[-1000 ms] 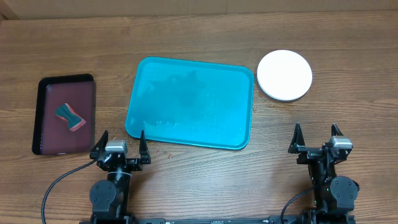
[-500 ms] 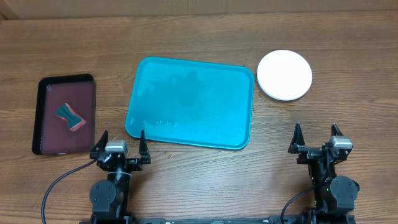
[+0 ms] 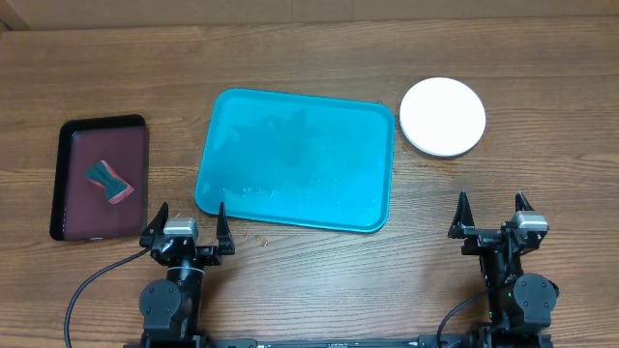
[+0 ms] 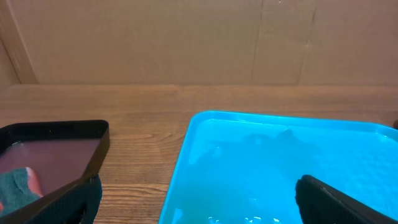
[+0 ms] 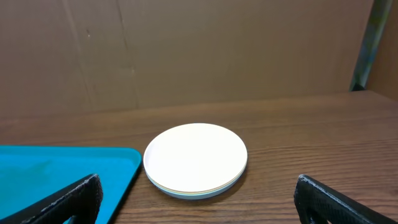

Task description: Clean dirty plates on tray and stack at the side

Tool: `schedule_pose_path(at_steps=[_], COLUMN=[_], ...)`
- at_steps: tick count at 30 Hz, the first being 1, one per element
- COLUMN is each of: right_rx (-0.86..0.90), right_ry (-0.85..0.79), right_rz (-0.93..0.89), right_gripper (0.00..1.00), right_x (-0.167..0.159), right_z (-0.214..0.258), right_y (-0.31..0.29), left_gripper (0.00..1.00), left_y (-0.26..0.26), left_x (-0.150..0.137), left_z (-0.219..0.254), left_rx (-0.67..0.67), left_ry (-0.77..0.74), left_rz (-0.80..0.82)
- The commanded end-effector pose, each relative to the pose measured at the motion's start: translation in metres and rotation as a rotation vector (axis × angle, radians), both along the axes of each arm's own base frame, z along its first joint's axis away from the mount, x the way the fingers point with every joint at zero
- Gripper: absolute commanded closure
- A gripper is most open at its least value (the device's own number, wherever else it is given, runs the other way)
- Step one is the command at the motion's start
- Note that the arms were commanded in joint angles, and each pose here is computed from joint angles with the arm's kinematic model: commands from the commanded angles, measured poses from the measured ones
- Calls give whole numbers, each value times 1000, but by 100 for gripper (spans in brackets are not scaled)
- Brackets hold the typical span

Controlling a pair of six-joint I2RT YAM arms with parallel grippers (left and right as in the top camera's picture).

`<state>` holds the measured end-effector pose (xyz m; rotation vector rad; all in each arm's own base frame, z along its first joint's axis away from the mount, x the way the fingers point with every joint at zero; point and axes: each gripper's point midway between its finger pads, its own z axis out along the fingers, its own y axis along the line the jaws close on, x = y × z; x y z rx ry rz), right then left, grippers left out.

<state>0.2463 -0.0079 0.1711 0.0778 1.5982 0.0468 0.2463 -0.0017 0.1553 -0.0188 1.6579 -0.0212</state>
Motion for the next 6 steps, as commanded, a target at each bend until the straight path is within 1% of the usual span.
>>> schedule_pose_path(at_steps=[1,6], right_rx=[7,7], right_ry=[-5,-5], right_rz=[-14,-14], right_gripper=[0,0], right_x=[0,0], right_z=[-1,-1], right_y=[-3,-3], left_gripper=[0,1], left_y=[2,2], left_x=[0,0], left_z=[1,1], left_rx=[4,4], left_ry=[-11,-11], left_rz=[5,5])
